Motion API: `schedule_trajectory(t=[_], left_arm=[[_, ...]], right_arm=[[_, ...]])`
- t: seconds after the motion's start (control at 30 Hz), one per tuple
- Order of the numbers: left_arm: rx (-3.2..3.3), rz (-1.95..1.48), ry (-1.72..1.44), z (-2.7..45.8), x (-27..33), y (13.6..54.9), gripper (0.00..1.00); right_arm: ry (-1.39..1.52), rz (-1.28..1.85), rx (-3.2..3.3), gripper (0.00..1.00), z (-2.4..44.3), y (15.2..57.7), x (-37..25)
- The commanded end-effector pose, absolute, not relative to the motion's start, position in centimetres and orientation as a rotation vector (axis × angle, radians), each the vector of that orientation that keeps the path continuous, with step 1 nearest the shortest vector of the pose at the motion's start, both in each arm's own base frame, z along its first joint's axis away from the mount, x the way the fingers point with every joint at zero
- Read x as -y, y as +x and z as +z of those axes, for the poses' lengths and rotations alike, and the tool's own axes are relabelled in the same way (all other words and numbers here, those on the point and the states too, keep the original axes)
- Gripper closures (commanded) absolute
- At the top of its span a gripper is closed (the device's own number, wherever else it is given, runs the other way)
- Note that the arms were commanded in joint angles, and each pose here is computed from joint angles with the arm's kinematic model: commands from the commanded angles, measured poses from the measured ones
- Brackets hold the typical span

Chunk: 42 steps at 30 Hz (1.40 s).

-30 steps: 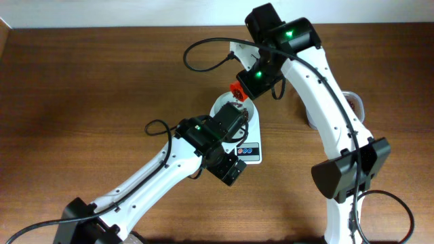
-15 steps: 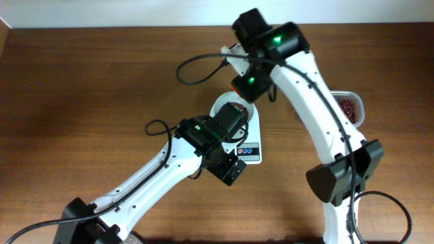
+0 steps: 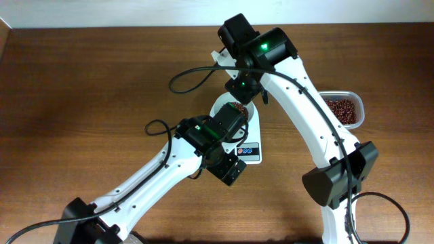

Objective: Scoop item into bowl and weigh 50g on scale
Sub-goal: 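Tip the scoop with the right gripper to pour beans into the bowl, then move the empty scoop with the right gripper back into the bean tub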

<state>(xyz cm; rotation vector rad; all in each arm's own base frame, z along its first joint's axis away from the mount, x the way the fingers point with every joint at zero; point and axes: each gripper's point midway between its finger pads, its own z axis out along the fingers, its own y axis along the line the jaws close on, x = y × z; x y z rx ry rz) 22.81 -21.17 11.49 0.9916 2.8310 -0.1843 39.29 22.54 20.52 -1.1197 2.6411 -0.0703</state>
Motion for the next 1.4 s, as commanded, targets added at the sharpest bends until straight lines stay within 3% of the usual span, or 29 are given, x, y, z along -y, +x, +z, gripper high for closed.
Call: schedule_trajectory(t=[0.0,0.5,0.83,0.97,1.37], left_arm=[[-2.805,-0.181,1.003,12.0,20.9,22.8,0.01],[-2.804,-0.181,1.003,12.0,20.9,22.8,0.01],[-2.804,-0.181,1.003,12.0,20.9,22.8,0.01],[-2.805,-0.181,1.003,12.0,20.9,22.8,0.01],[-2.804,-0.181,1.003,12.0,20.9,22.8,0.01]], right_arm=[[-1.108,-0.054,-2.615,0.96,21.4,39.5,-22.8],[-1.030,-0.011,-2.609,0.96,21.7,40.1,-23.5],[-0.935,0.447,-2.567,0.96,25.3,39.6,-23.4],[-0.784,0.653,-2.609,0.96,26.0,40.4,-19.9],[-0.224,0.398,-2.874,0.96,22.4,42.0,-1.7]])
